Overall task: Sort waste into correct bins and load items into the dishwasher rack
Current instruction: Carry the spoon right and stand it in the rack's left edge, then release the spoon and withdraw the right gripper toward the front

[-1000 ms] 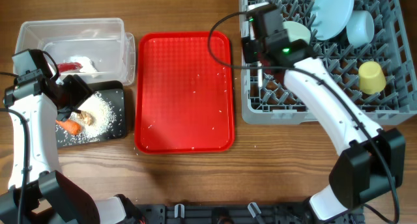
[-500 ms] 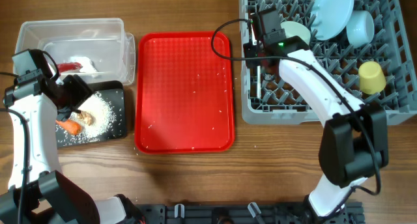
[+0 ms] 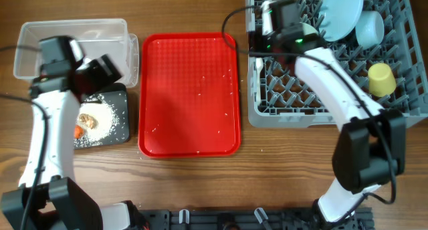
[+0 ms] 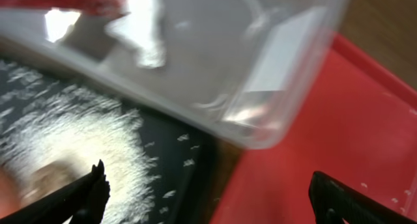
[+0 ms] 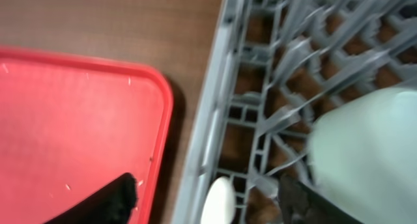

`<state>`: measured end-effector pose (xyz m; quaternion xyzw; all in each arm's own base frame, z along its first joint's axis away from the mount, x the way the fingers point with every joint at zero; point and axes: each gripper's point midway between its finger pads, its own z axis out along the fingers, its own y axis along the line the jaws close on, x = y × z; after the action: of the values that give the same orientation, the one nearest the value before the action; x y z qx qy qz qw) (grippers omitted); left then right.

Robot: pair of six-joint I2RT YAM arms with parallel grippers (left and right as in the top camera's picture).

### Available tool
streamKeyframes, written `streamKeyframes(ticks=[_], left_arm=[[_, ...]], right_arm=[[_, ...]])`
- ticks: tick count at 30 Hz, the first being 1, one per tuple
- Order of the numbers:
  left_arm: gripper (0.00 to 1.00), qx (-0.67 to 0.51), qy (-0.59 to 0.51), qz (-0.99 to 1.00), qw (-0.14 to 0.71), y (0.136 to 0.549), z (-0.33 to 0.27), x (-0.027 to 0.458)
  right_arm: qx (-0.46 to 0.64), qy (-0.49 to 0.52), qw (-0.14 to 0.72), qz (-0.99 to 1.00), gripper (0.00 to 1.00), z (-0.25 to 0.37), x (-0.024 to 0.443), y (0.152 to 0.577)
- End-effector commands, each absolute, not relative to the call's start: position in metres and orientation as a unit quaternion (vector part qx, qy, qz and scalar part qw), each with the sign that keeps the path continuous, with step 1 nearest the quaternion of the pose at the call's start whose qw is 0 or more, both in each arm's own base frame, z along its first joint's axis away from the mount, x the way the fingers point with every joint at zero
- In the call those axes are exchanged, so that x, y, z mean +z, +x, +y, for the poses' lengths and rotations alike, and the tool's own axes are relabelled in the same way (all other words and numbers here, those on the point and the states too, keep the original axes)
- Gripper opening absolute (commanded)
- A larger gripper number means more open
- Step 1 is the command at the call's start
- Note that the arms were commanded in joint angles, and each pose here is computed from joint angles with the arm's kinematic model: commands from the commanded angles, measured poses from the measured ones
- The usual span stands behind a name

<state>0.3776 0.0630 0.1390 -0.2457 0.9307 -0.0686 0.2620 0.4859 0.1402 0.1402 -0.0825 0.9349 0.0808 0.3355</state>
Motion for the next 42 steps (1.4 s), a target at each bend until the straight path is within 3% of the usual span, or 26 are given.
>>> streamKeyframes(ticks=[1, 3, 10, 18, 23, 28, 32, 37, 42], left_arm=[[1.00, -0.090, -0.177, 0.936, 0.290, 0.390, 0.022, 0.156], [1.00, -0.089, -0.156, 0.942, 0.282, 0.387, 0.012, 0.154], [1.00, -0.078, -0.153, 0.970, 0.175, 0.339, 0.007, 0.129], [1.00, -0.069, -0.125, 0.984, 0.105, 0.296, 0.004, 0.125], [1.00, -0.072, -0.120, 0.975, 0.171, 0.287, 0.003, 0.138], [1.00, -0.068, -0.109, 0.947, 0.293, 0.269, 0.004, 0.157], [1.00, -0.050, -0.110, 0.921, 0.371, 0.252, 0.010, 0.176], [1.00, -0.050, -0.105, 0.892, 0.436, 0.243, 0.010, 0.208], [1.00, -0.050, -0.104, 0.889, 0.443, 0.237, 0.009, 0.211]], right_arm=[[0.117, -0.064, 0.366, 0.921, 0.89, 0.116, 0.190, 0.489], [0.111, -0.046, 0.345, 0.931, 0.99, 0.097, 0.187, 0.480], [0.089, 0.006, 0.276, 0.957, 1.00, 0.046, 0.185, 0.438], [0.052, 0.039, 0.260, 0.963, 1.00, 0.021, 0.191, 0.405], [0.053, 0.042, 0.290, 0.955, 1.00, 0.020, 0.191, 0.384], [0.065, 0.037, 0.388, 0.919, 1.00, 0.021, 0.199, 0.359], [0.037, 0.106, 0.450, 0.886, 1.00, -0.001, 0.205, 0.336], [0.038, 0.111, 0.460, 0.880, 1.00, -0.002, 0.201, 0.326], [0.036, 0.112, 0.447, 0.887, 1.00, -0.002, 0.192, 0.328]])
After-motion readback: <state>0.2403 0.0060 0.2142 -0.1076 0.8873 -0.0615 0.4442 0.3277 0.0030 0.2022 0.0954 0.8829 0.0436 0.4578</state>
